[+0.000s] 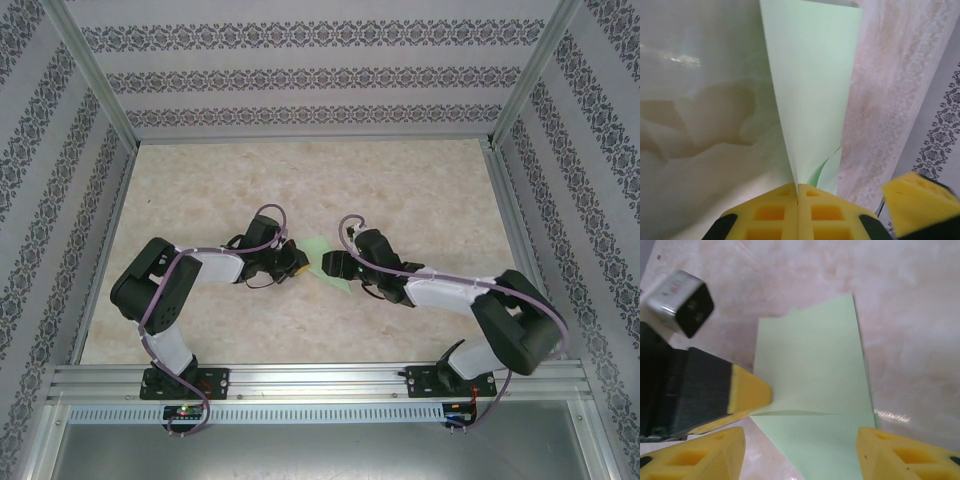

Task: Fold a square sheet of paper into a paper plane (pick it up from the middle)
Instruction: Fold the wing for the fifth time at the center of the table.

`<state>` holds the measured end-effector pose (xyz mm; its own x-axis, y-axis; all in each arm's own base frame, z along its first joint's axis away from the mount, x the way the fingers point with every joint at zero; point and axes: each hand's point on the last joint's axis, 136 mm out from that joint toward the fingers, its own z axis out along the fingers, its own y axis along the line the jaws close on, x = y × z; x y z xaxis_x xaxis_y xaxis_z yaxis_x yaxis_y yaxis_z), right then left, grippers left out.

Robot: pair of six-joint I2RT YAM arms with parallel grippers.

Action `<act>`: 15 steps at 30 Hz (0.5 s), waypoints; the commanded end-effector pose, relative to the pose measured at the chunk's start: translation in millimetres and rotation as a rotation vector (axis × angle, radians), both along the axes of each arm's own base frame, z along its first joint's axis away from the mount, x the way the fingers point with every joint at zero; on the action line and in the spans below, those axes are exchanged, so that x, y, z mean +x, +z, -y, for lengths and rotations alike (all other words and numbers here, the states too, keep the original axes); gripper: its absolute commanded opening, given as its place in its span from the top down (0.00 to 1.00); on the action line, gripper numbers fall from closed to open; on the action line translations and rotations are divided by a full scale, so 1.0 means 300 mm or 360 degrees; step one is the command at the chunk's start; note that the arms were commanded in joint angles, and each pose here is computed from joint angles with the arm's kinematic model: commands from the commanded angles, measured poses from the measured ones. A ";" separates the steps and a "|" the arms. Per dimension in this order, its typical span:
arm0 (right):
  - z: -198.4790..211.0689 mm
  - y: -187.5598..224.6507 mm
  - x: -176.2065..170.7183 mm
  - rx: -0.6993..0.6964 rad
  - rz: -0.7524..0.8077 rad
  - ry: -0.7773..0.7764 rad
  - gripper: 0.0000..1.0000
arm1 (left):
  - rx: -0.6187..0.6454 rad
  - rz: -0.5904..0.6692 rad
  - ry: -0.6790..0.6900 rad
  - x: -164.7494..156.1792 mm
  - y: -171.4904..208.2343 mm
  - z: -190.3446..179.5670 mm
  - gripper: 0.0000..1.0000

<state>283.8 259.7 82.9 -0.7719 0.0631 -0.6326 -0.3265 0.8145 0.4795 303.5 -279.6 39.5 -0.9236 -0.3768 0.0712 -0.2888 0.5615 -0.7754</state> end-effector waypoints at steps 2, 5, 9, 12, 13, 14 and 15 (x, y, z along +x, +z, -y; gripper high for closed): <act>0.040 0.029 -0.026 -0.0407 0.0349 0.0212 0.40 | 0.0034 0.0004 -0.0025 0.003 0.056 0.022 0.97; 0.036 0.022 -0.037 -0.0527 0.0463 0.0325 0.41 | 0.0062 -0.0031 -0.0041 0.000 0.065 0.027 1.00; -0.002 -0.004 -0.059 -0.0642 0.0583 0.0526 0.39 | 0.0085 -0.0067 -0.0051 -0.004 0.081 0.026 1.00; -0.040 -0.014 -0.070 -0.0712 0.0770 0.0593 0.38 | 0.0109 -0.0079 -0.0058 -0.003 0.096 0.025 1.00; -0.047 -0.018 -0.065 -0.0708 0.0789 0.0596 0.38 | 0.0112 -0.0078 -0.0065 -0.002 0.100 0.026 1.00; -0.056 -0.031 -0.062 -0.0716 0.0804 0.0616 0.38 | 0.0118 -0.0083 -0.0073 -0.003 0.105 0.026 1.00; -0.062 -0.039 -0.056 -0.0731 0.0819 0.0624 0.39 | 0.0122 -0.0086 -0.0080 -0.004 0.109 0.026 1.00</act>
<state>254.6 272.8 64.9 -0.4072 -0.4712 -0.7824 -0.7103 0.7019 -0.0530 308.3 -284.9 59.4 -0.9221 -0.3702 0.1131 -0.3321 0.6067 -0.7222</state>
